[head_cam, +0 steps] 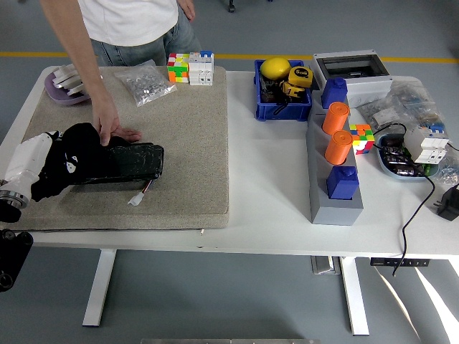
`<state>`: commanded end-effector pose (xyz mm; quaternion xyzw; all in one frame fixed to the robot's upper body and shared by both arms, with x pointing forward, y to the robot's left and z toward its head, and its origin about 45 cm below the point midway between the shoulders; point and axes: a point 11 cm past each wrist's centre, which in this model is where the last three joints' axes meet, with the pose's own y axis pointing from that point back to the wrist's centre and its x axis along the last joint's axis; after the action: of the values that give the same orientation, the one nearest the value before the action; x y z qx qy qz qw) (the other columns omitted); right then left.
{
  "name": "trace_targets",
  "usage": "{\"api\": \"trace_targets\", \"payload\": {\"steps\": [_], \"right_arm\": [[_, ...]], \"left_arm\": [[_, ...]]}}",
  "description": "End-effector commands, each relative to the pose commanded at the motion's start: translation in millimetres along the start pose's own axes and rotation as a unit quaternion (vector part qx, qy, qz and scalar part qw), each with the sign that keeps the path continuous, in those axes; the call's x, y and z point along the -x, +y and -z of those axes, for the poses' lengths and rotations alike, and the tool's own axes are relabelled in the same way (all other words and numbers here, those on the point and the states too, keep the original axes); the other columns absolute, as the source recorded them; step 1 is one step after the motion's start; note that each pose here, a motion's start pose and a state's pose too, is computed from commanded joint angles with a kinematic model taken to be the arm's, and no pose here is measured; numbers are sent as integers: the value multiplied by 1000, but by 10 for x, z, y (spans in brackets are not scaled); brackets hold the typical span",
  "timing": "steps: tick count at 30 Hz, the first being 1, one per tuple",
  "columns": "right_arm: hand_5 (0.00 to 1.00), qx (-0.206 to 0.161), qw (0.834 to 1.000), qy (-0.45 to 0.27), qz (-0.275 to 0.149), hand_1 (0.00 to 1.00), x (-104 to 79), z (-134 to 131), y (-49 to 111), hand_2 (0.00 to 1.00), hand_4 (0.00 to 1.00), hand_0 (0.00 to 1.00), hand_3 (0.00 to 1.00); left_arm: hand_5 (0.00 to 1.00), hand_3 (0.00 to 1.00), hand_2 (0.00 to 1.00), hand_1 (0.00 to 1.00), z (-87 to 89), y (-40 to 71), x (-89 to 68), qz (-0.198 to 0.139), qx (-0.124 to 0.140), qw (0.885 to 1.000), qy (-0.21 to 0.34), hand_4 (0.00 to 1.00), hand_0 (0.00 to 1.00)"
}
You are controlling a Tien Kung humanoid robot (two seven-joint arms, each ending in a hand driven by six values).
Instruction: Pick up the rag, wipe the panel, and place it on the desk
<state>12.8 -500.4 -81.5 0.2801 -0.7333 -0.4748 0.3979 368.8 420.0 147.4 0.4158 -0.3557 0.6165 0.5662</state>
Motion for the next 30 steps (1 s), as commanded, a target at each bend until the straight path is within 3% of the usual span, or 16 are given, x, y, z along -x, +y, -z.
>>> {"api": "trace_targets", "payload": {"steps": [15,24,30], "right_arm": [[550,-2,1000,3,2,630,0,4,0,687,998,792,637],[552,-3,1000,3,3,630,9,10,0,687,998,792,639],[553,-3,1000,3,3,629,8,11,0,687,998,791,639]], "left_arm": [[2,313,412,179,208,46,-123,-15,-26,1000,-7,2,259],[2,314,413,181,168,26,-177,-27,-23,999,-7,2,259],[2,313,412,180,70,13,-90,-16,-11,1000,-6,2,259]]}}
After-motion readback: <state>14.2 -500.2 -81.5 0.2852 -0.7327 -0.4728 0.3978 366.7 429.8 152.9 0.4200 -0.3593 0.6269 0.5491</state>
